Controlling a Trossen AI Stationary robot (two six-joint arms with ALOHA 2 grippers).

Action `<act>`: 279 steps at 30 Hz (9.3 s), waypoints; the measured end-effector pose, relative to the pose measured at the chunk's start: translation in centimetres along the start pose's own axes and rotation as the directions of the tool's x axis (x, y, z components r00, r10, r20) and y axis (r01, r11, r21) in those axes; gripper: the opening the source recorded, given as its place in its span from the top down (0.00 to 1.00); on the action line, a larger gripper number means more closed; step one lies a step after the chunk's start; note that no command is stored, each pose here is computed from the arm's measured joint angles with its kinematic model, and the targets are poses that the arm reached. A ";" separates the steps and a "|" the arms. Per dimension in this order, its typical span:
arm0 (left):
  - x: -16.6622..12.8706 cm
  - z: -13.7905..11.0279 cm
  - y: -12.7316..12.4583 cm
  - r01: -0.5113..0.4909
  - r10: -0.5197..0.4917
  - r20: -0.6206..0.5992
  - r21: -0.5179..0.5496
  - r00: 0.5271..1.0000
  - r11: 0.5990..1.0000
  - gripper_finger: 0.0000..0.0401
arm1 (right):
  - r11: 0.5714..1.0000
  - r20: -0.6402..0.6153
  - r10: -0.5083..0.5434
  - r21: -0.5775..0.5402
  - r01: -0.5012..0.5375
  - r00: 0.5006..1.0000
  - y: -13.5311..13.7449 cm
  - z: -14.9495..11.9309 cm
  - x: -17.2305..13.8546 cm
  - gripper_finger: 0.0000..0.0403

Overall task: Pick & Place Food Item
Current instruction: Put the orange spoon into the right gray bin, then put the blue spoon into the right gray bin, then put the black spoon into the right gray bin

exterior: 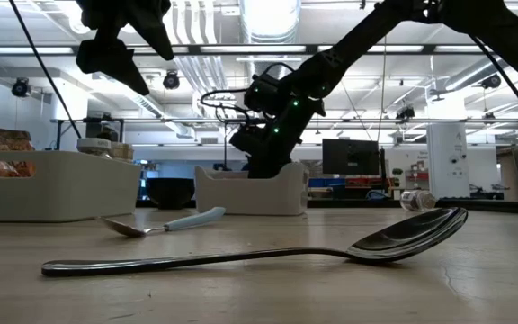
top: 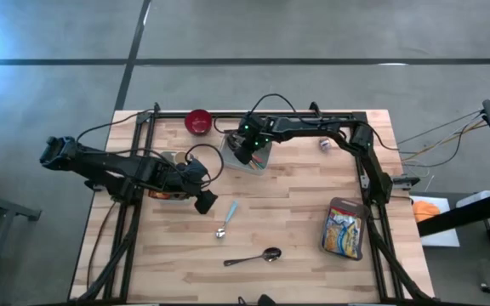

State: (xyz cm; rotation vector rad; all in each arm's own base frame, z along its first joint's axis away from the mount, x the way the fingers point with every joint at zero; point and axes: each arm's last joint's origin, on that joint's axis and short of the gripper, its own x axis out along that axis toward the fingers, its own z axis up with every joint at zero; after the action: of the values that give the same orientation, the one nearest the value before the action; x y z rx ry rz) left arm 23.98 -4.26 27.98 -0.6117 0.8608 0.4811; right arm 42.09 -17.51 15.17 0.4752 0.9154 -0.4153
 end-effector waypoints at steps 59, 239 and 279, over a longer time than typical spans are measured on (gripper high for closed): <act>0.0 0.0 0.0 0.000 0.000 0.000 0.000 1.000 1.000 0.07 | 0.989 -0.006 0.079 -0.126 -0.079 0.997 2.7 0.0 -2.3 0.49; -10.2 0.5 3.8 0.110 -0.169 0.292 0.210 0.941 0.971 0.07 | 0.988 -0.056 -0.058 -0.149 0.049 0.997 4.6 -2.6 -1.6 0.95; -10.2 0.5 3.9 0.092 -0.152 0.310 0.200 0.938 0.975 0.07 | 0.934 -0.046 -0.035 -0.356 0.016 0.998 7.2 -3.1 -3.4 0.34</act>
State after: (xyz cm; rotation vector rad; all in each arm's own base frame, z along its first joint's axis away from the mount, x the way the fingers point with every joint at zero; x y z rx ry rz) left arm 16.14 -2.56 35.34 -0.3990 0.5417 0.3705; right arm 42.03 -9.35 17.91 0.1418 1.0230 -0.2523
